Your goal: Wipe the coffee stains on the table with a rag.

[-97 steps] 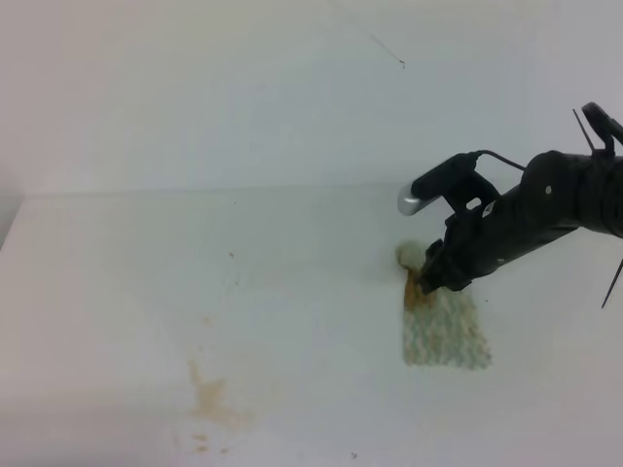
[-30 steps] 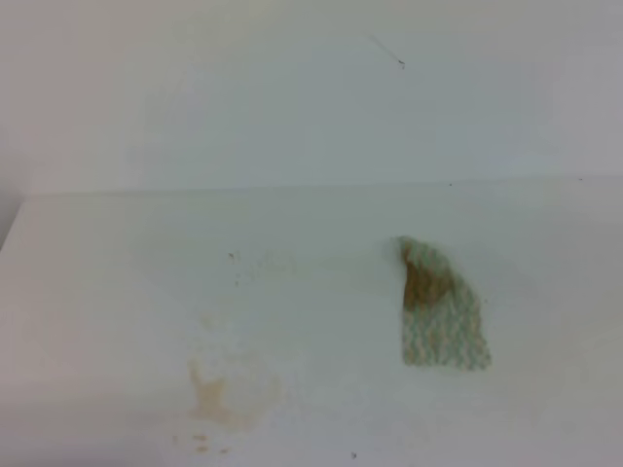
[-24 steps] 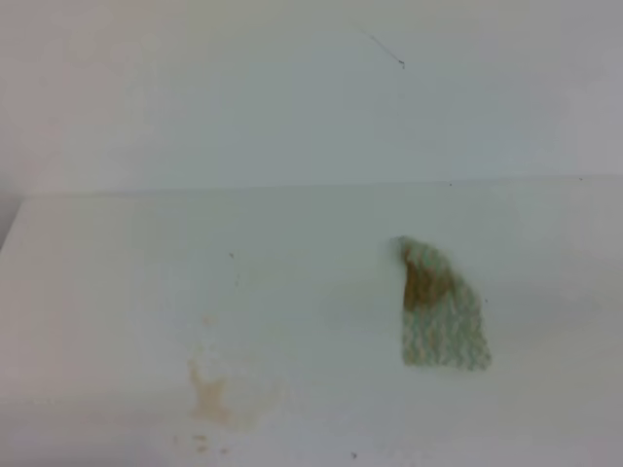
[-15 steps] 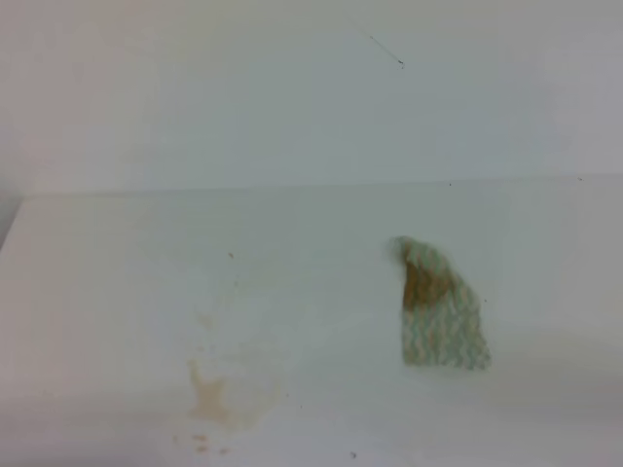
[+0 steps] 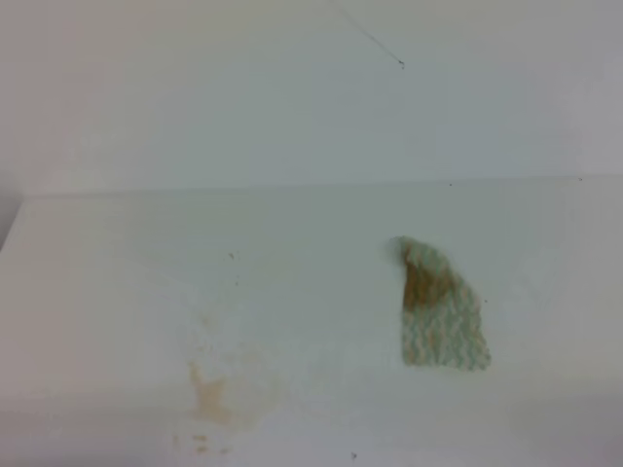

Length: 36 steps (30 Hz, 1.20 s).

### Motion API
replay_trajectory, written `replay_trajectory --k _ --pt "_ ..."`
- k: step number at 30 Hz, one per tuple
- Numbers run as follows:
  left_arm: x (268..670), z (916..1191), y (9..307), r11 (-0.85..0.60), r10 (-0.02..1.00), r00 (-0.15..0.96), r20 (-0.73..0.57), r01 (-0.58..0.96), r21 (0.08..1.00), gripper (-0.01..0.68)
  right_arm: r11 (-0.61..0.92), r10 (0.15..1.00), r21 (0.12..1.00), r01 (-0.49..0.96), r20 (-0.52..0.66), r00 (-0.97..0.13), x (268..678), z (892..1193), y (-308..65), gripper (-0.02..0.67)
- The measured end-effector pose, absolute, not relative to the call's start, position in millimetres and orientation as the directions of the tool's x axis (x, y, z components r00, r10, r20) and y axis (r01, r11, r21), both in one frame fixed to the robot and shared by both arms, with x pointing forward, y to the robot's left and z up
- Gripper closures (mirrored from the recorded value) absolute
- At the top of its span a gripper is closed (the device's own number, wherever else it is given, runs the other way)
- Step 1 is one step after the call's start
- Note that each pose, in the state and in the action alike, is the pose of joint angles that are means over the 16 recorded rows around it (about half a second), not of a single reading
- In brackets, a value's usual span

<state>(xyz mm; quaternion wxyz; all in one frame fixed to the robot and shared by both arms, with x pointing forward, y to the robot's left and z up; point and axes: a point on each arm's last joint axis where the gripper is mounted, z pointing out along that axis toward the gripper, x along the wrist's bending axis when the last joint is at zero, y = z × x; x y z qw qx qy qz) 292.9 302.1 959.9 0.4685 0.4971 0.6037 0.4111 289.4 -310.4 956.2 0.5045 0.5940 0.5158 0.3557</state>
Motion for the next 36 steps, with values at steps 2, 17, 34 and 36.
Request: replay_trajectory --k 2,17,34,36 --pt "292.9 959.9 302.1 0.168 0.985 -0.067 -0.157 0.215 0.962 0.675 0.031 0.969 0.967 0.254 -0.091 0.228 289.3 955.0 -311.5 0.647" --pt "292.9 959.9 302.1 0.168 0.985 -0.067 -0.157 0.215 0.962 0.675 0.02 0.967 0.97 0.243 -0.08 0.242 289.0 957.5 -312.6 0.646" --pt "292.7 954.4 302.2 0.168 0.985 -0.067 -0.157 0.213 0.962 0.674 0.02 0.967 0.968 0.248 -0.082 0.242 289.3 956.3 -312.7 0.647" --pt "292.6 954.5 302.2 0.168 0.985 -0.067 -0.157 0.212 0.963 0.674 0.02 0.967 0.968 0.25 -0.082 0.242 289.4 955.7 -312.7 0.647"
